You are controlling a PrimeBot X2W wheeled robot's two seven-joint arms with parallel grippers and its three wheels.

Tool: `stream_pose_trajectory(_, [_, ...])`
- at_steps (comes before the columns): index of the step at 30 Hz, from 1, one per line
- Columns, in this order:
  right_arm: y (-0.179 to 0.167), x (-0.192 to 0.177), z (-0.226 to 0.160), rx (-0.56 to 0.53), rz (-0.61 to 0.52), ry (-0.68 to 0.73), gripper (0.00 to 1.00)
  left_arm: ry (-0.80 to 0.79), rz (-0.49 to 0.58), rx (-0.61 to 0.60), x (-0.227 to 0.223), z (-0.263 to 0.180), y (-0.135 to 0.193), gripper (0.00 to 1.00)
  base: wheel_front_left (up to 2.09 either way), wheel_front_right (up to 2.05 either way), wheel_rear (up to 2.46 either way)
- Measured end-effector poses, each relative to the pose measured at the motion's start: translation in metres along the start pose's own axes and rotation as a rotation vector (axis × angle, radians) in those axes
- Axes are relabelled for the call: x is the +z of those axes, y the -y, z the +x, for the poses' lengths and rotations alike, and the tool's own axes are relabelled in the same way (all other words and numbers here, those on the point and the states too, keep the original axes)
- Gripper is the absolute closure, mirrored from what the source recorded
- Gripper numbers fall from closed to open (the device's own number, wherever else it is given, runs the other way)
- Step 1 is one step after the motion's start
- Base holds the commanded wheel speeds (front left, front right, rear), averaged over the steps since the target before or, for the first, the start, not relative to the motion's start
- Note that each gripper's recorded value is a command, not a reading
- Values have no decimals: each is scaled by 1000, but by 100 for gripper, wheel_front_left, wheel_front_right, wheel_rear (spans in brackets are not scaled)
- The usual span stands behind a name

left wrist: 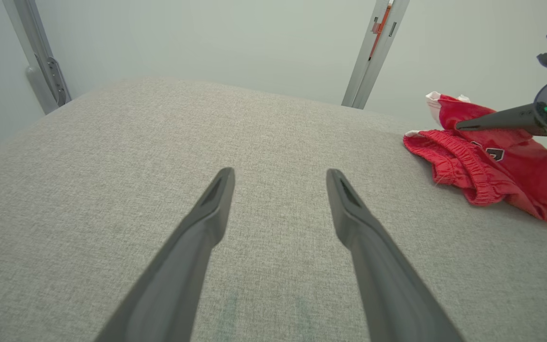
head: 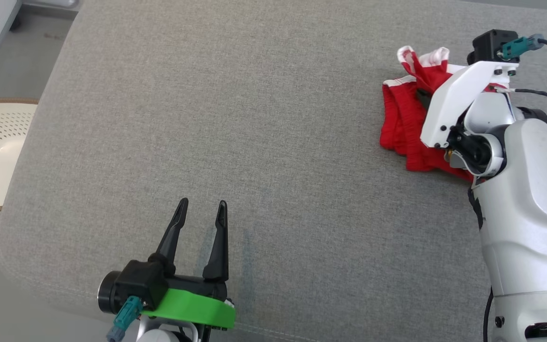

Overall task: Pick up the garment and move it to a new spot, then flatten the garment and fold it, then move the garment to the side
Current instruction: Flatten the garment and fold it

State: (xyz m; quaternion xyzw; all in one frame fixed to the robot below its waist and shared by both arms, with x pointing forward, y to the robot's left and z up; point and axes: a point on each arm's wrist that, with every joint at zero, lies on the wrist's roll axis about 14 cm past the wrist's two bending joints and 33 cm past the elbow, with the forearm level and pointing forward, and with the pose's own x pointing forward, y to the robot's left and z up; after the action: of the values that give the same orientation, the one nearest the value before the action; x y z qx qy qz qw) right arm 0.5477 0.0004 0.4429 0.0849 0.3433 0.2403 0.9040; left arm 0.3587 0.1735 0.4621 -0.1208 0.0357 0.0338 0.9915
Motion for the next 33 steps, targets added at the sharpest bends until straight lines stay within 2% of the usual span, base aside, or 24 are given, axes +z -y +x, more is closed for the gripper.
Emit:
stream_pose_trajectory(1, [-4,1,0,14,4,6,0,0,0,-1,0,0,0,0,0,0,0])
stream_pose_trajectory(12, [-50,-24,-25,190,45,4,0,-1,-9,-6,-1,-4,2,0,0,0,0])
stream_pose_trajectory(18, [-69,-14,-64,247,50,157,0,12,-18,-1,2,-14,1,0,0,0,0])
stream_pose_trajectory(21, [-62,-8,-90,217,-3,255,0,18,-20,10,3,-22,-2,0,0,0,0])
stream_pose_trajectory(26, [-26,9,-142,73,-191,480,0,41,-22,5,9,-34,-1,0,0,0,0])
stream_pose_trajectory(30, [7,9,-178,-48,-279,622,0,72,-19,-6,18,-40,1,0,0,0,0])
stream_pose_trajectory(33, [31,0,-200,-129,-302,696,0,89,-6,-19,22,-46,3,0,0,0,0])
